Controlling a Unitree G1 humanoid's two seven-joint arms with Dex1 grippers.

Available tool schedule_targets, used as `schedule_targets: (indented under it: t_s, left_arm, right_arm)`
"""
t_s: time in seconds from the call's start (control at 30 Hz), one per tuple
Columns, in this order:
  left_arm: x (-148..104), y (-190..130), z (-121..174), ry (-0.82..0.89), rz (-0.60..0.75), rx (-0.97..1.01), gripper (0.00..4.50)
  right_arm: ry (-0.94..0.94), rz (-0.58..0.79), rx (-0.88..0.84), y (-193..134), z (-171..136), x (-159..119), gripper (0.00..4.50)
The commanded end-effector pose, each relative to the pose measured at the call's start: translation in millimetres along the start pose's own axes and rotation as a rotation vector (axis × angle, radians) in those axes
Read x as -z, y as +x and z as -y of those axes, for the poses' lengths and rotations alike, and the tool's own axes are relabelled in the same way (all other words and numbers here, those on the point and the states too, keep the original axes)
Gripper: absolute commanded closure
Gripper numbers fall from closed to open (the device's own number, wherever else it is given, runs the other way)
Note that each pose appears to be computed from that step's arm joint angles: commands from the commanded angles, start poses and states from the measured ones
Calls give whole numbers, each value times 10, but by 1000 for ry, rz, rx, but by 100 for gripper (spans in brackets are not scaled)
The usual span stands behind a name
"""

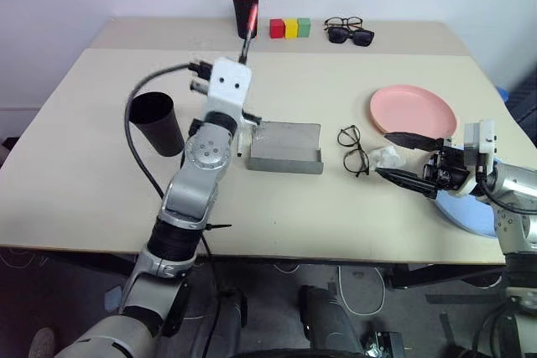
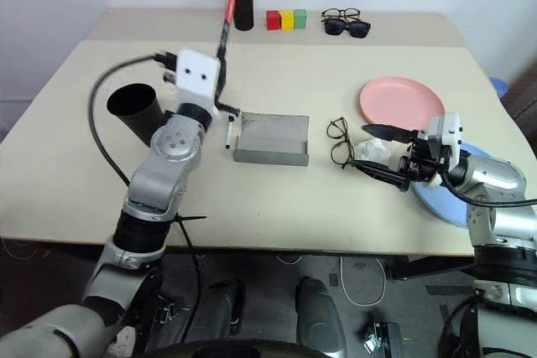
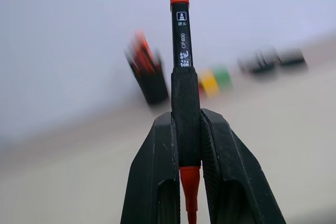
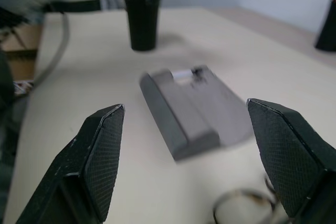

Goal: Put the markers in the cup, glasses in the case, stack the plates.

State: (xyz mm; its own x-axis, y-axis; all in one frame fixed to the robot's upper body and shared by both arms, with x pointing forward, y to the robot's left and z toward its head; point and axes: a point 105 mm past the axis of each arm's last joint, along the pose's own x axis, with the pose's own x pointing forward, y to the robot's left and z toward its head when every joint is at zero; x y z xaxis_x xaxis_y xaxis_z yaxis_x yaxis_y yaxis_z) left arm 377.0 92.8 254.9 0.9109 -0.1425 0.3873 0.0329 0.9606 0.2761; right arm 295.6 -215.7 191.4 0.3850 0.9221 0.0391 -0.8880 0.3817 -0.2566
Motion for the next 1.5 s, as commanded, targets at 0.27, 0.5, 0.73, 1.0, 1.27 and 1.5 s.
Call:
schedule_targets:
  t_s: [0.27,0.5,0.73,1.0,1.27,1.5]
  left_arm:
    - [-1,-87,-677,102,155,-309,449]
    - [64,-325,-965,148,200,-413,449]
    - [262,-445,-1097,190,154,-460,449]
    - [508,-410,-1055,237,141,-443,449]
    - [649,-374,-1002,228,125,-434,449]
    - [711,-427,-982,229,112,-421,449]
  right_arm:
    - [-46,142,-117,429,53,-213,69]
    - [-34,176,-147,571,60,-192,69]
    - [-27,178,-153,592,69,-157,69]
    - [-29,168,-146,579,69,-156,69]
    - [-34,148,-119,497,53,-174,69]
    - [-31,138,-100,446,32,-182,69]
